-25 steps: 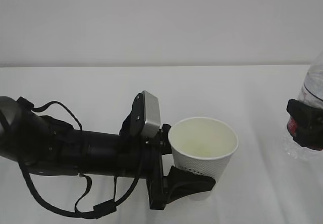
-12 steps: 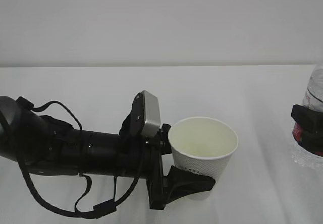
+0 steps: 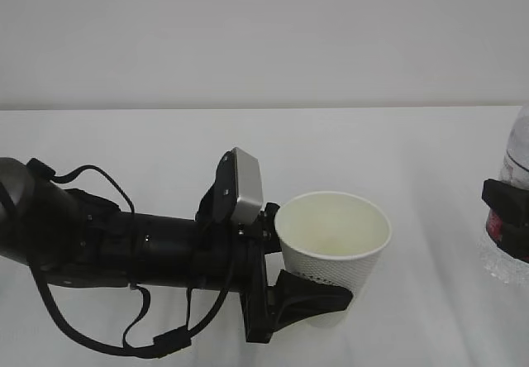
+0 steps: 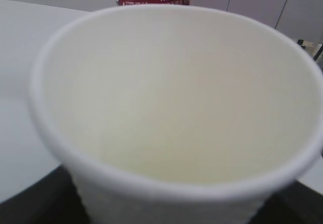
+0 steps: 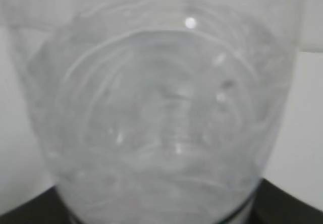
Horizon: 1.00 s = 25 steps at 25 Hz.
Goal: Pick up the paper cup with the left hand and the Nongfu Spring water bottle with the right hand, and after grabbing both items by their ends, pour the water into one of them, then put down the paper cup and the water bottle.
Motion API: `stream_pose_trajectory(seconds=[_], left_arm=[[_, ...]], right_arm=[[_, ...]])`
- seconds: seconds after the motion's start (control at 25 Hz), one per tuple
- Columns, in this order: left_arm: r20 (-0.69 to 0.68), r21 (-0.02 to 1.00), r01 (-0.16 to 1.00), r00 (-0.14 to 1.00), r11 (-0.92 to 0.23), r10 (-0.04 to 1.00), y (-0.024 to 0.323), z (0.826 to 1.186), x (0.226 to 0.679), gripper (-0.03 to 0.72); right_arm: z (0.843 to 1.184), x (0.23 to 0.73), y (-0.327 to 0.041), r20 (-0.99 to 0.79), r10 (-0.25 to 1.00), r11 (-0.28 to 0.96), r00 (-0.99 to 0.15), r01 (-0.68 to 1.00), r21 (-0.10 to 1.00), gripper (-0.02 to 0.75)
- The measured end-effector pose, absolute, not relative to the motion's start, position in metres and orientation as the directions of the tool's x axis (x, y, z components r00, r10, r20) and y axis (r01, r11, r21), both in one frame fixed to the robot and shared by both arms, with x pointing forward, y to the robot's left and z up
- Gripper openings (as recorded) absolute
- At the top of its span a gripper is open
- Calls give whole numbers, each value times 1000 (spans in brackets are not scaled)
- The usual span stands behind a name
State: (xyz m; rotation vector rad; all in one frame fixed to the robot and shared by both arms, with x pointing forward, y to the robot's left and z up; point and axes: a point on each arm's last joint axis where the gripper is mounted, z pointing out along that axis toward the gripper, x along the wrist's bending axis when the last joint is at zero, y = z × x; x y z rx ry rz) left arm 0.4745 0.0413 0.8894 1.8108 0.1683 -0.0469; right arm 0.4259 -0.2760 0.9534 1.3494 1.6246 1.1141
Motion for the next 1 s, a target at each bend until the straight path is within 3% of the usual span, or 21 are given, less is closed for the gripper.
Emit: stream_pose_trajectory(seconds=[0.36,0.64,1.0], left_arm=[[-131,966,146,988,-213,82,27,894,463,564],[-157,967,183,976,-180,149,25,896,467,571],[-150,965,174,979,-194,136,24,895,464,574]], right_arm=[[963,418,-277,-24,985,82,-173,334,939,396],[967,414,-278,-31,985,87,-170,332,939,396],[968,415,-276,-106,967,185,-232,353,917,396]])
